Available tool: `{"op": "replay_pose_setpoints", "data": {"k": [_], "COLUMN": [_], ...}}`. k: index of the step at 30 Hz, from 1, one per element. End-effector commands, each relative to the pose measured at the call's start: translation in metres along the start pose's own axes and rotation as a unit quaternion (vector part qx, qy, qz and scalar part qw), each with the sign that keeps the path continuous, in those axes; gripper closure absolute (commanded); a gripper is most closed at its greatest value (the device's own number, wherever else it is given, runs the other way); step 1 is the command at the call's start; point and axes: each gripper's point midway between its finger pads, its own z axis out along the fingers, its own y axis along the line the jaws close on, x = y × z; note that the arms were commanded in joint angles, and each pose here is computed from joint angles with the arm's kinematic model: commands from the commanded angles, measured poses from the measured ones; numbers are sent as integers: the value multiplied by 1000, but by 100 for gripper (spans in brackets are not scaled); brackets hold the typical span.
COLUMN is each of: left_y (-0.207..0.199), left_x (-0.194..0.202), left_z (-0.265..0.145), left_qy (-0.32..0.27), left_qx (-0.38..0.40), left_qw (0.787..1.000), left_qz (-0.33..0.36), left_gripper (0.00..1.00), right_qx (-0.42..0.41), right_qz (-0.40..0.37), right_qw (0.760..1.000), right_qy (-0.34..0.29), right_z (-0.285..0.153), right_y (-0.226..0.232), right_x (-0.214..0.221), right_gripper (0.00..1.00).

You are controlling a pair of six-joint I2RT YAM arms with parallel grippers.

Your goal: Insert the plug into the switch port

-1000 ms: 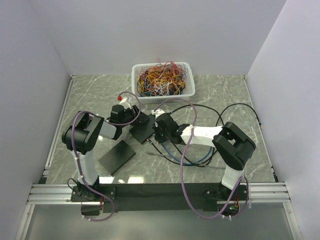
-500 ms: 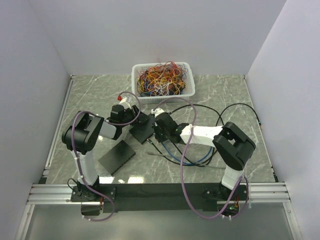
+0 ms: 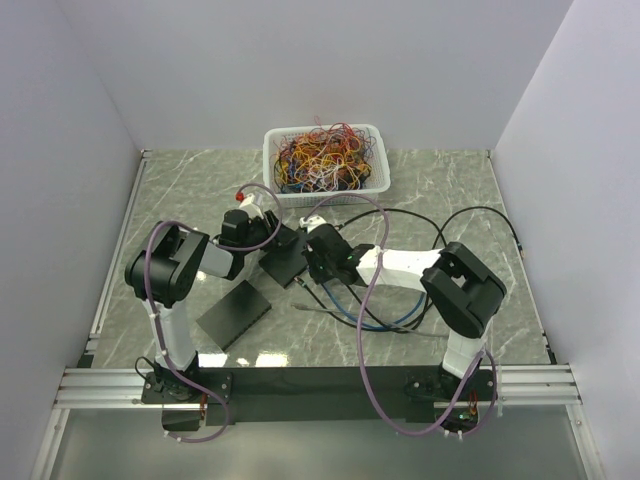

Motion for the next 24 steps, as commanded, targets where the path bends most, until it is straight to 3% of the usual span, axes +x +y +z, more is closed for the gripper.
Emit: {"op": "replay_pose_setpoints", "data": {"k": [1, 12, 24], "left_y": [-13, -9, -3], "left_x": [9, 26, 40], "left_z": [4, 2, 2], "left_qy": [17, 41, 69], "left_qx": [32, 29, 27], "left_qw": [999, 999, 997], "left_qz": [16, 20, 28], "left_gripper": [54, 55, 55], "right_qx": [-6, -18, 2], "right_qz": [15, 22, -23], "right_qw": [997, 986, 978], "right_qy": [-75, -163, -205], "right_z": [1, -5, 1], "right_y": [11, 20, 31], "right_x": [-45, -65, -72], "right_gripper": [100, 100, 100]}}
